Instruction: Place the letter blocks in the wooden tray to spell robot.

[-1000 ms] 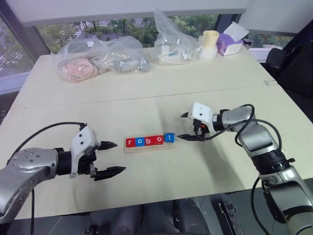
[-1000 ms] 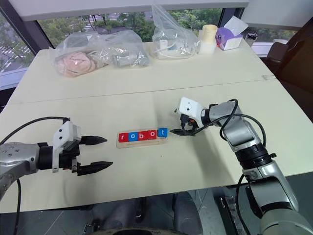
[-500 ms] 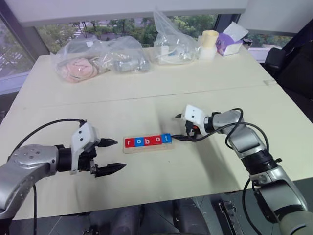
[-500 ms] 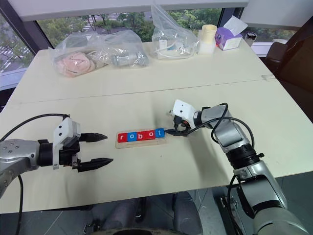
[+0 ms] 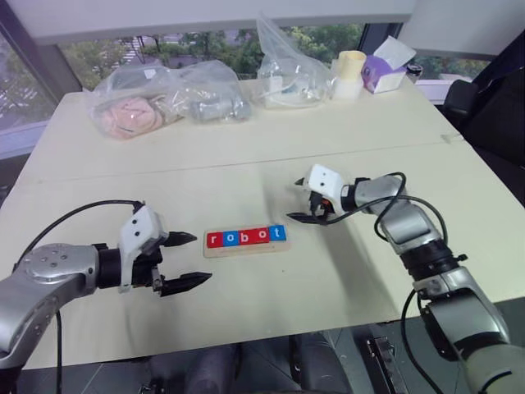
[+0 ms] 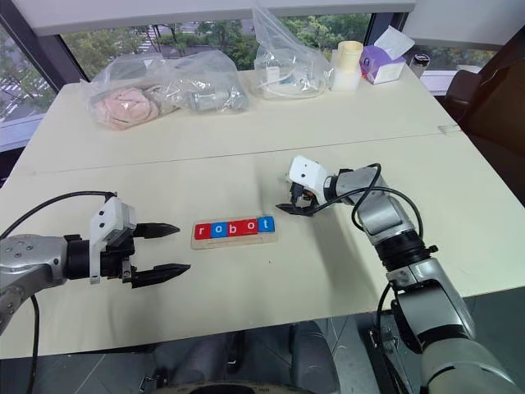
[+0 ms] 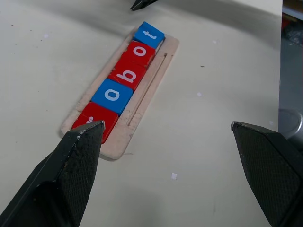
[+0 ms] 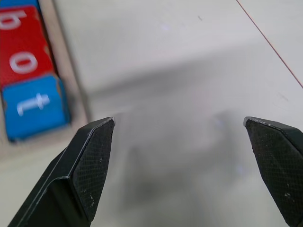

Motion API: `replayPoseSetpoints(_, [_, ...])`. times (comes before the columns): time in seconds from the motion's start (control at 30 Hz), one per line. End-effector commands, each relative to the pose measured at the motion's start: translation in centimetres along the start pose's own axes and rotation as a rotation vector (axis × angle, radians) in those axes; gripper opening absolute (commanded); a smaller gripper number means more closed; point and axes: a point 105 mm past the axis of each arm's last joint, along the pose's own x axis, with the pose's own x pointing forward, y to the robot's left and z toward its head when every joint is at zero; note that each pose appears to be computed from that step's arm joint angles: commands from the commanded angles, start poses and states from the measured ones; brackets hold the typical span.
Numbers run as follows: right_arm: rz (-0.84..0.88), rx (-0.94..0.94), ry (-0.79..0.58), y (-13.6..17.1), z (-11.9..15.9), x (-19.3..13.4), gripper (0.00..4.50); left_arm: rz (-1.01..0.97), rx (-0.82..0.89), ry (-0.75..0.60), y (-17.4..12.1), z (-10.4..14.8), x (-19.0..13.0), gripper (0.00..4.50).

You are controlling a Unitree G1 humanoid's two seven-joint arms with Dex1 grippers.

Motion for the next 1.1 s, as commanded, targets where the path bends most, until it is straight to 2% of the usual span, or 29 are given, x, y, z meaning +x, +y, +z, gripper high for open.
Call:
replayPoseSetpoints(0.03, [0.02, -0.038, -0.036, 0.1, 1.3, 0.4, 4.43, -0.002, 0.019, -0.01, -0.3, 0.5, 0.0, 4.5])
replayPoseSetpoints(0.27, [0.066, -0.038, -0.043, 1.2, 1.1, 0.4, 4.43, 0.005, 0.017, -0.01, -0.3, 0.4, -0.1, 4.5])
replayPoseSetpoints(0.4, [-0.006, -0.04, -0.052, 0.2, 1.4, 0.2, 4.43, 0.013, 0.013, -0.024, -0.1, 0.5, -0.1, 4.5])
replayPoseSetpoints(0.57, [-0.277, -0.067, -0.082, -3.7, 2.3, -1.7, 4.43, 0.091, -0.005, -0.067, 1.1, 0.4, -0.6, 4.5])
replayPoseSetpoints(0.63, [-0.39, 0.008, -0.146, -4.2, 2.8, -3.6, 4.43, 0.157, -0.025, -0.08, 1.7, 0.0, -1.6, 4.5])
replayPoseSetpoints(0.8, [-0.53, 0.275, -0.311, -2.7, 2.9, -8.2, 4.43, 0.294, -0.118, -0.123, 1.6, -1.3, -3.7, 4.5])
replayPoseSetpoints(0.9, [-0.582, 0.377, -0.353, -1.0, 2.4, -10.3, 4.43, 0.347, -0.125, -0.141, 1.0, -1.9, -4.0, 4.5])
replayPoseSetpoints(1.0, [-0.55, 0.485, -0.351, 2.4, 1.3, -10.9, 4.43, 0.373, -0.167, -0.149, 0.1, -3.6, -3.6, 4.5])
replayPoseSetpoints(1.1, [-0.519, 0.497, -0.335, 3.4, 1.3, -10.5, 4.43, 0.42, -0.179, -0.182, 0.8, -3.7, -3.5, 4.5])
